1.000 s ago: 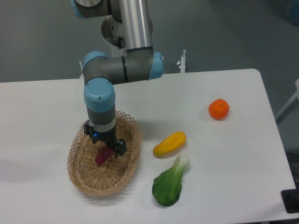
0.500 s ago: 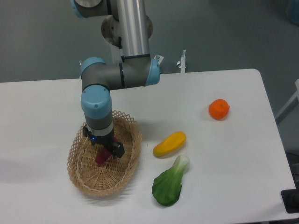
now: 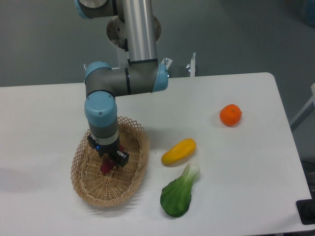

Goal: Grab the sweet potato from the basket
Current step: 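Lower the gripper onto the purple sweet potato and close on it, then lift the sweet potato out of the basket toward the orange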

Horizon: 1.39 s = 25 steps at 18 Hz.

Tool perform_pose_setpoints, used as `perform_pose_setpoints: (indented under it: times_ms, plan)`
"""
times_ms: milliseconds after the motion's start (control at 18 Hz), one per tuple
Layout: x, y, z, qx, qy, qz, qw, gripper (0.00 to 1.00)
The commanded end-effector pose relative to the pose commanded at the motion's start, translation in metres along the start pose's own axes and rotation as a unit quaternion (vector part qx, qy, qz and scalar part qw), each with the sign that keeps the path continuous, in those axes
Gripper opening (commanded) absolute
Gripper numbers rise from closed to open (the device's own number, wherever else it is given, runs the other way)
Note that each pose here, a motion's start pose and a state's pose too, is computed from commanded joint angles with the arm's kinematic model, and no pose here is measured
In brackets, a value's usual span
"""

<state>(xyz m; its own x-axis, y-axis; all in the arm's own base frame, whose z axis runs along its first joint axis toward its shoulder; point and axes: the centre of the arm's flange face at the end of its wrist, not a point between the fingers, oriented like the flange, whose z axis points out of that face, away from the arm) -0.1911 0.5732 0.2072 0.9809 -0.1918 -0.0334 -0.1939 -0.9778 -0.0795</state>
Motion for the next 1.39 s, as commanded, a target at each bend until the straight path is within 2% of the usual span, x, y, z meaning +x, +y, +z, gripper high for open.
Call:
perform_pose_setpoints:
  times_ms: [500,778,1000,1167,1389]
  plan:
    - [-0.005,-0.004,-0.015,0.010,-0.012,0.001,0.9999,0.29]
    - [-0.022,-0.011,-0.059,0.040,-0.041,0.014,0.9983,0.29]
    - [-0.066,-0.007,-0.101,0.065,-0.070,-0.007,0.9954,0.29]
    - [-0.107,0.014,-0.132,0.077,-0.098,-0.013,0.9922,0.29]
    - [-0.163,0.077,-0.160,0.061,-0.112,0.008,0.9918,0.29]
